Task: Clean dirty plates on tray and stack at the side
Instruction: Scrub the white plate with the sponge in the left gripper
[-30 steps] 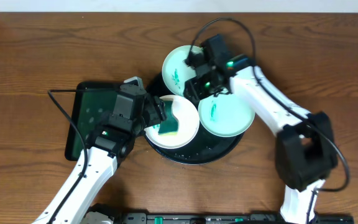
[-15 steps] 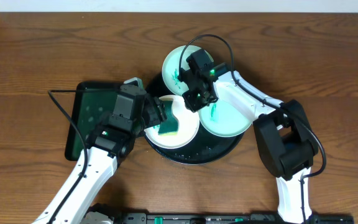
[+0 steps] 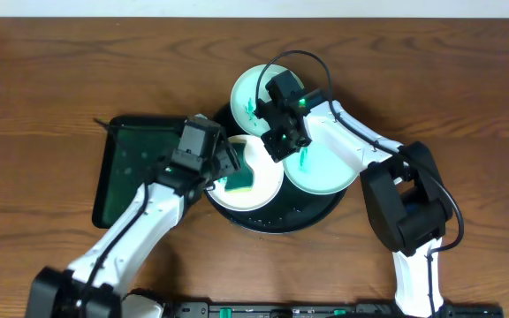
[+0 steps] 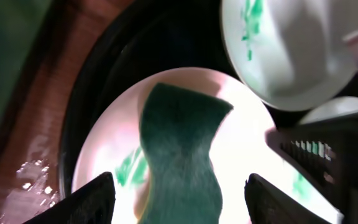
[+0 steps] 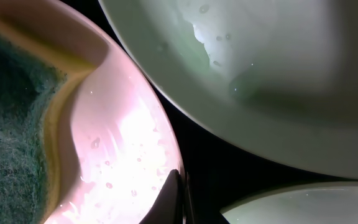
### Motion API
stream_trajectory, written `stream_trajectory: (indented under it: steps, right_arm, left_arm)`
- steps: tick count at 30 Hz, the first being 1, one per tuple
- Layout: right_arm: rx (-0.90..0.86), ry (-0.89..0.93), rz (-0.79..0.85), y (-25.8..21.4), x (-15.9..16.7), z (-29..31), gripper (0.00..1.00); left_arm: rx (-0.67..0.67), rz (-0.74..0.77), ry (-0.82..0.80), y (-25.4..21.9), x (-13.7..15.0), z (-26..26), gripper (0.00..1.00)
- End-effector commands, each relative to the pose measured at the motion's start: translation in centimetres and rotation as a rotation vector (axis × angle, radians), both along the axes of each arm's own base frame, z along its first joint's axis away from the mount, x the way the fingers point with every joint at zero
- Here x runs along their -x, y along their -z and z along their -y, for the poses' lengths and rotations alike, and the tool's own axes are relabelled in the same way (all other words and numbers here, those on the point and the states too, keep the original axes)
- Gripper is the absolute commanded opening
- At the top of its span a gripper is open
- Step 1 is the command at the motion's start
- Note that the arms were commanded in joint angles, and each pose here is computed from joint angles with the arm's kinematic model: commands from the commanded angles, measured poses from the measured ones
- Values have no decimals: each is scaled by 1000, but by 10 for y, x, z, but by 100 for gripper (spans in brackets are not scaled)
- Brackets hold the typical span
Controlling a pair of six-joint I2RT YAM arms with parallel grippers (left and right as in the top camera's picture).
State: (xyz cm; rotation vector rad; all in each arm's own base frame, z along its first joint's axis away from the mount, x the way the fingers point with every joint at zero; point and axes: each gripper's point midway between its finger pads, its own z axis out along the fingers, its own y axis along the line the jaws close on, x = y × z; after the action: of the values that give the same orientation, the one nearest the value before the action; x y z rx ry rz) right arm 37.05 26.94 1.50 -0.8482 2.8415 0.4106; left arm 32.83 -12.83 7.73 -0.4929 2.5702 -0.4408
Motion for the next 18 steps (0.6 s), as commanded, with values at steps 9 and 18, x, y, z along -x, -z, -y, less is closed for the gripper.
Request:
stream_trajectory:
  steps: [9, 18]
  right_arm:
    - [-4, 0, -3, 1, 0, 0, 4]
    - [-4, 0, -5, 1, 0, 0, 2]
  left_arm:
    - [12, -56, 68, 40, -8, 30, 67]
    - [-32, -115, 71, 66, -3, 26, 51]
